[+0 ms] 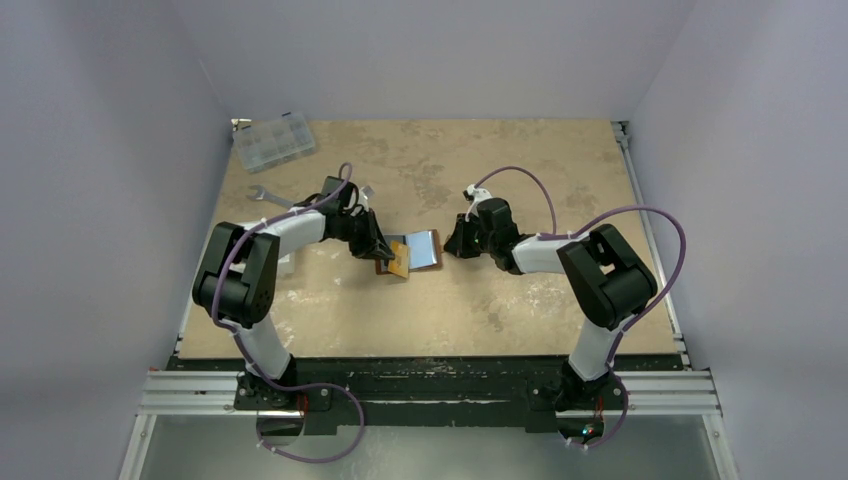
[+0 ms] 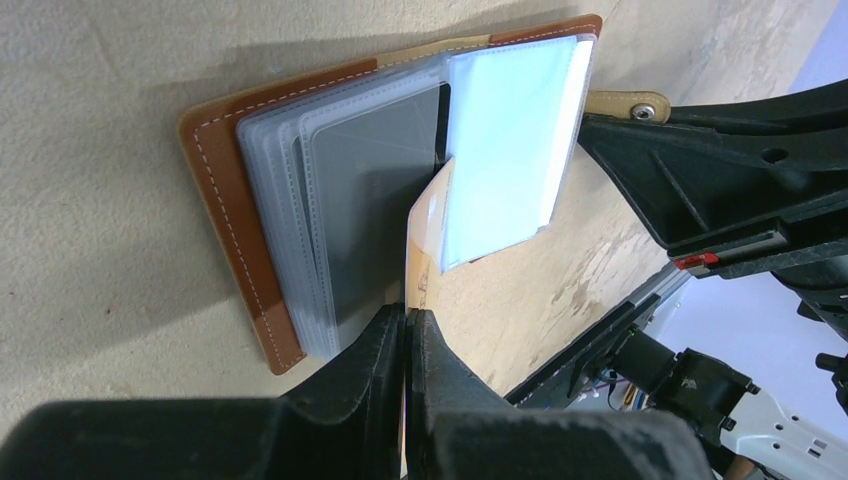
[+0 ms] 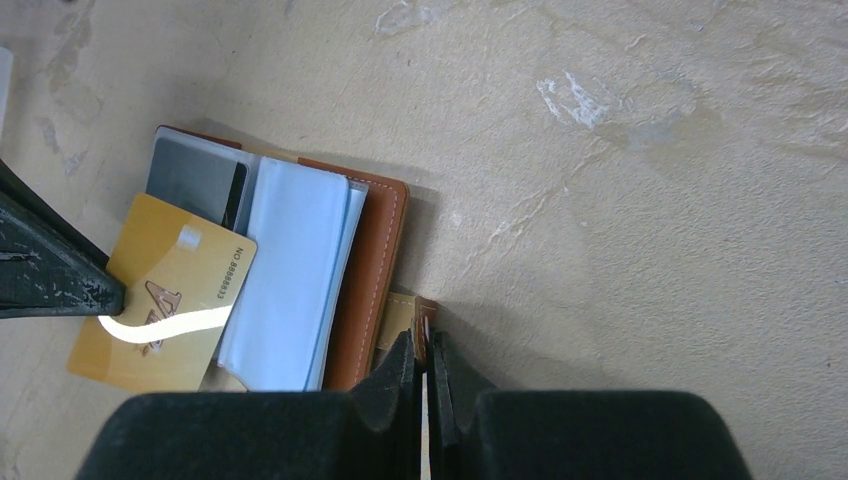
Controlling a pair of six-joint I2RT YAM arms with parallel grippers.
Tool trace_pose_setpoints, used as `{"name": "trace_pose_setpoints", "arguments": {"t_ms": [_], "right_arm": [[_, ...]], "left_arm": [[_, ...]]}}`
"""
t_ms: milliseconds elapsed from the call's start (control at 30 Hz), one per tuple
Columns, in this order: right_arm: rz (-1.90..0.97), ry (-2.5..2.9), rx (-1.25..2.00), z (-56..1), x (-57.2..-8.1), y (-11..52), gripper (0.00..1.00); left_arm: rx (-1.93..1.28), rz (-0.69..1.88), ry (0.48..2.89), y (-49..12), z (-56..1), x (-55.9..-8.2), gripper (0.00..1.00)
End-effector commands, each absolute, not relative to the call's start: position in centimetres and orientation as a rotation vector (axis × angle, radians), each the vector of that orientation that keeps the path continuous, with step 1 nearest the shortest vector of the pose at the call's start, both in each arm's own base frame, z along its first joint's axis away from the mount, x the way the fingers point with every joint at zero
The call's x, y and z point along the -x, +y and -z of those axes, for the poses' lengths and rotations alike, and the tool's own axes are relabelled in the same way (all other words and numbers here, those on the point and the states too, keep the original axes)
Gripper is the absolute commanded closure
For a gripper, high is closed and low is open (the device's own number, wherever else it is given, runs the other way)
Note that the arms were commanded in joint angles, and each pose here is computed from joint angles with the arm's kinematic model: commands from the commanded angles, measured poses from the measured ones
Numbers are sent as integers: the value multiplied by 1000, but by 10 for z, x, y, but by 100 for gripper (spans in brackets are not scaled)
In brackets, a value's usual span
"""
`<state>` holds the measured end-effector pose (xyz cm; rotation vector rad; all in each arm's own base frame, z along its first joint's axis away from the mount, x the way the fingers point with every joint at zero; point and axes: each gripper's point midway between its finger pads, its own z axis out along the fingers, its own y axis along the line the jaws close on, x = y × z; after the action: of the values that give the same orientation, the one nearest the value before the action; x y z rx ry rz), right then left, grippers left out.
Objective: Put the credit cards into the card holder
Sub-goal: Insert the credit card into the card holder.
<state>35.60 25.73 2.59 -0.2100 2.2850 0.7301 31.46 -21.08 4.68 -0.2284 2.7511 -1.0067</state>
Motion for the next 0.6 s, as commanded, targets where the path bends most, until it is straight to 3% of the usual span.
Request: {"name": "trace_pose_setpoints", "arguments": {"t_ms": [0,567], "right_arm": [[-772,2239,231,-43,-360,266,100],[-786,2242,232,-44,-359,268,100]], "left_arm": [[254,937,2742,-205,-56,-321,100],[242,889,2768,-202,-61,-314,100]]}}
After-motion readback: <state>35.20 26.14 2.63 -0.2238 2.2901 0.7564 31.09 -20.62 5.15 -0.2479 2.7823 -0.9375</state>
